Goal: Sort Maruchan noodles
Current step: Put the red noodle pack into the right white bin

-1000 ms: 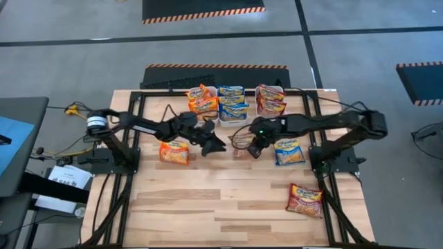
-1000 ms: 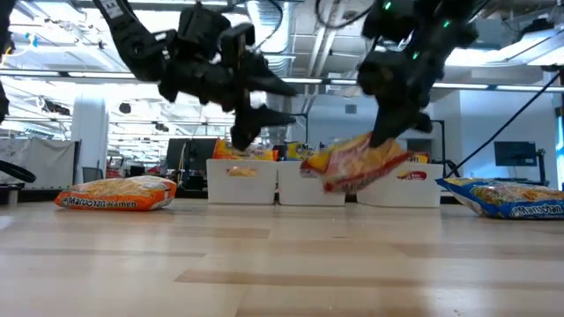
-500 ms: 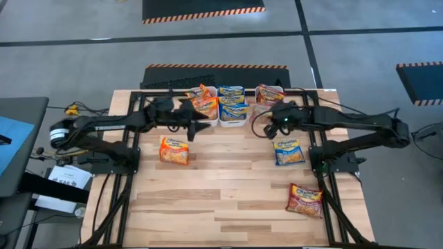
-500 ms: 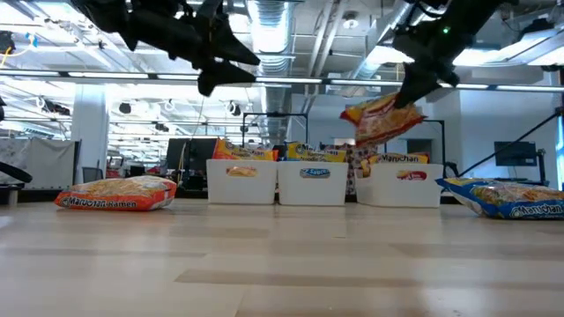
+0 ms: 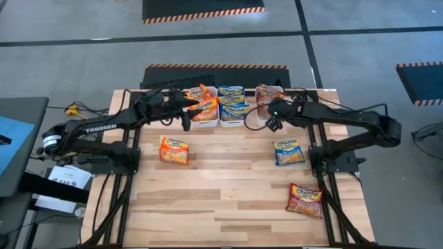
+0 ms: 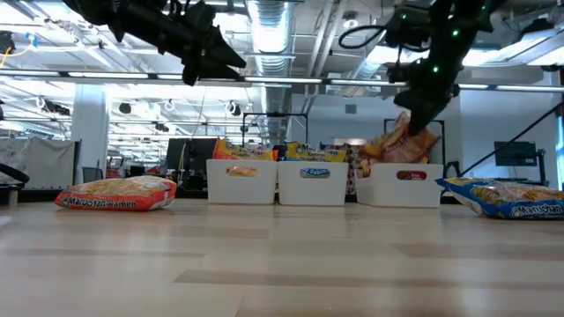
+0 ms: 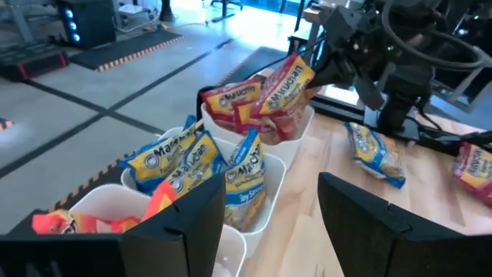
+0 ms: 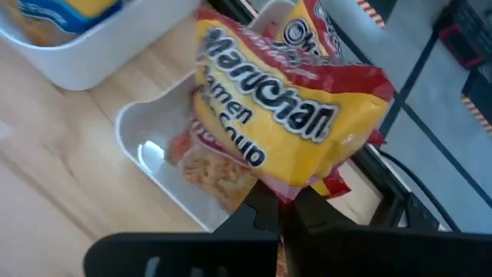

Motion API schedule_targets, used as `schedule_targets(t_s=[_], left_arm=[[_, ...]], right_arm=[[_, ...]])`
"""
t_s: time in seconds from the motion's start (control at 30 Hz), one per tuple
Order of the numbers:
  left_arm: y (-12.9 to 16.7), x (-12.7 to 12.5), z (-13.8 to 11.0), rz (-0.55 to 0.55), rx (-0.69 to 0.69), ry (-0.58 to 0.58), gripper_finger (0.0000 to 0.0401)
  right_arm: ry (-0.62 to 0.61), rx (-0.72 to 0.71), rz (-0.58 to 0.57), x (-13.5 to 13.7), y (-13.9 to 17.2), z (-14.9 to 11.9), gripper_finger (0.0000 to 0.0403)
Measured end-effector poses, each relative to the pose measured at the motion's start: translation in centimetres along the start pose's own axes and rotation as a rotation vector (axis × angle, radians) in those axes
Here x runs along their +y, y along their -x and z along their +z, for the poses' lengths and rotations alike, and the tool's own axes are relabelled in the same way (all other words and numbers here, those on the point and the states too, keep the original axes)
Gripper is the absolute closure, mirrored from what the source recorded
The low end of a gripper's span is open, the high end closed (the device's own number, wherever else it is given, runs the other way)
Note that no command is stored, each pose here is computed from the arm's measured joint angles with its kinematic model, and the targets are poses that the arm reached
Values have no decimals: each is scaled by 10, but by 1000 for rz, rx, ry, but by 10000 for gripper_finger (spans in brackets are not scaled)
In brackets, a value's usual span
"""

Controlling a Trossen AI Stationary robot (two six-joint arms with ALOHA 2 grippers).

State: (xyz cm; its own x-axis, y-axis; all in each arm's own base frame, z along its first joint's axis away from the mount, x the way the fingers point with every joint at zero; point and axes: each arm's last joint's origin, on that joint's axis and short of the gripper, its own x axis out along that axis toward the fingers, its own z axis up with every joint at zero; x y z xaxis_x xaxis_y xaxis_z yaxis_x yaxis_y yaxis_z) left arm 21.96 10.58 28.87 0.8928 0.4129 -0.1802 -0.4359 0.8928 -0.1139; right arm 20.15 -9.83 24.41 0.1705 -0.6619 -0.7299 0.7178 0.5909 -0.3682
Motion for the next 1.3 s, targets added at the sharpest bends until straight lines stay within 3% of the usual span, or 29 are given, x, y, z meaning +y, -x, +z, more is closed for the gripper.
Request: schedule_targets(t_s=[0.13, 0.33, 0.63, 1.0, 1.3], left_arm=[[0, 3, -2, 19, 22, 4, 205], [0, 5, -4, 27, 47, 7, 205], [0, 6, -10, 32, 102, -1, 205], [1, 6, -12, 33, 129, -16, 205], [1, 6, -14, 36, 152, -16, 205]], right_arm=[[-34, 28, -14, -3, -9, 1, 394], [-84, 48, 53, 5, -25, 6, 393], [-151, 143, 24, 20, -49, 2, 378], [-164, 237, 7, 21, -59, -6, 291], [-239, 177, 52, 9, -38, -2, 199]])
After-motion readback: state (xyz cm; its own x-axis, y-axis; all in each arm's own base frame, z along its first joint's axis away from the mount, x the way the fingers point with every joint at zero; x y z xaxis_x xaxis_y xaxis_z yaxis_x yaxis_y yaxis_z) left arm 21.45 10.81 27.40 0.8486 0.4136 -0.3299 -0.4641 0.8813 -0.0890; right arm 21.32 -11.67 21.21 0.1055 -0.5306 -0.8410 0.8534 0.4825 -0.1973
